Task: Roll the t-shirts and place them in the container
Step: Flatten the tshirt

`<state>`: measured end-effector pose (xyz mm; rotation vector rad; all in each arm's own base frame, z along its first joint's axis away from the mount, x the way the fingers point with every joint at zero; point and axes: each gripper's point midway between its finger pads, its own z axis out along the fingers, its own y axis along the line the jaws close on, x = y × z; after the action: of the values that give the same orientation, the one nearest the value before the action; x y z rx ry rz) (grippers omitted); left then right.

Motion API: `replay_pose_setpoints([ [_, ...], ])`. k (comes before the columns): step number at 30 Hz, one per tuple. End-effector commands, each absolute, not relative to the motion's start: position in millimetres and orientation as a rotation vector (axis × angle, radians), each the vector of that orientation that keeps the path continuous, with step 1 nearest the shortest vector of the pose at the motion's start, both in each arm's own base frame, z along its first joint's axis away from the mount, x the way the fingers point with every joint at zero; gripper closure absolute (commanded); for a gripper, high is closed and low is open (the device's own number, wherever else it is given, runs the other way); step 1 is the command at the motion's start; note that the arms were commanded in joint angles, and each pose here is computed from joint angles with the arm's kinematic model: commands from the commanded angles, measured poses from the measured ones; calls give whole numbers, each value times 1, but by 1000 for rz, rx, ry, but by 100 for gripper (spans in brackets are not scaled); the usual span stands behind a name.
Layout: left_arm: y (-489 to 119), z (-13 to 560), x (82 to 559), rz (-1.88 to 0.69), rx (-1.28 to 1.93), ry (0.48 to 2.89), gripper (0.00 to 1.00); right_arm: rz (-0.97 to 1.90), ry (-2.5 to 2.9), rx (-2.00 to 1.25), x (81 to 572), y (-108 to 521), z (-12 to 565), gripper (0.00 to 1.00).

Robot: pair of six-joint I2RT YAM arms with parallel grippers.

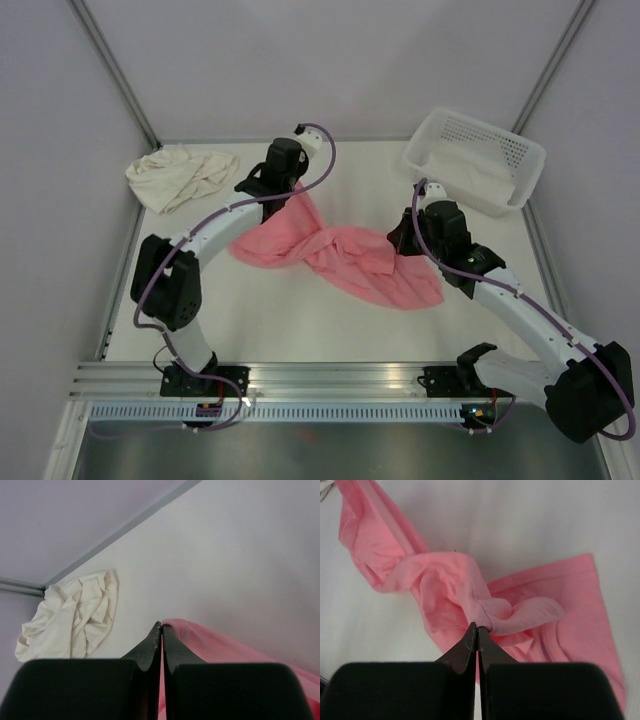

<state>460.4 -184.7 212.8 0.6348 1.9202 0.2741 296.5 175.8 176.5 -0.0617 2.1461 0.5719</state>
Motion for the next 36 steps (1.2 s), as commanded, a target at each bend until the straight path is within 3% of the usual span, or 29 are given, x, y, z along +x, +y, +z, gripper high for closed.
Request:
replay_pose_setpoints([
  [1,-171,186,499,450,595,1936,98,573,2107,-55,297,173,188,100],
  [8,-174,155,534,421,597,1975,98,607,2108,-61,291,176,185,100],
  [9,-173,143,536,430,610,1998,93,607,2109,-59,291,176,184,100],
  [10,-169,140,538,437,604,2009,85,607,2109,-59,291,176,183,100],
  [11,-168,139,540,439,602,2016,58,607,2111,-59,291,176,183,100],
  [12,-163,139,540,442,597,2030,44,608,2114,-62,290,176,182,100],
  [17,-153,175,517,379,602,2031,17,598,2114,-61,291,175,180,100],
  [21,-117,171,482,392,566,2147,21,577,2109,-65,292,172,181,100],
  [26,-75,103,433,403,558,2338,41,573,2103,-75,294,173,181,100],
  [29,-44,79,427,335,432,2435,53,572,2110,-87,296,174,179,100],
  [36,1,53,429,302,267,2529,50,570,2115,-93,295,174,176,100],
])
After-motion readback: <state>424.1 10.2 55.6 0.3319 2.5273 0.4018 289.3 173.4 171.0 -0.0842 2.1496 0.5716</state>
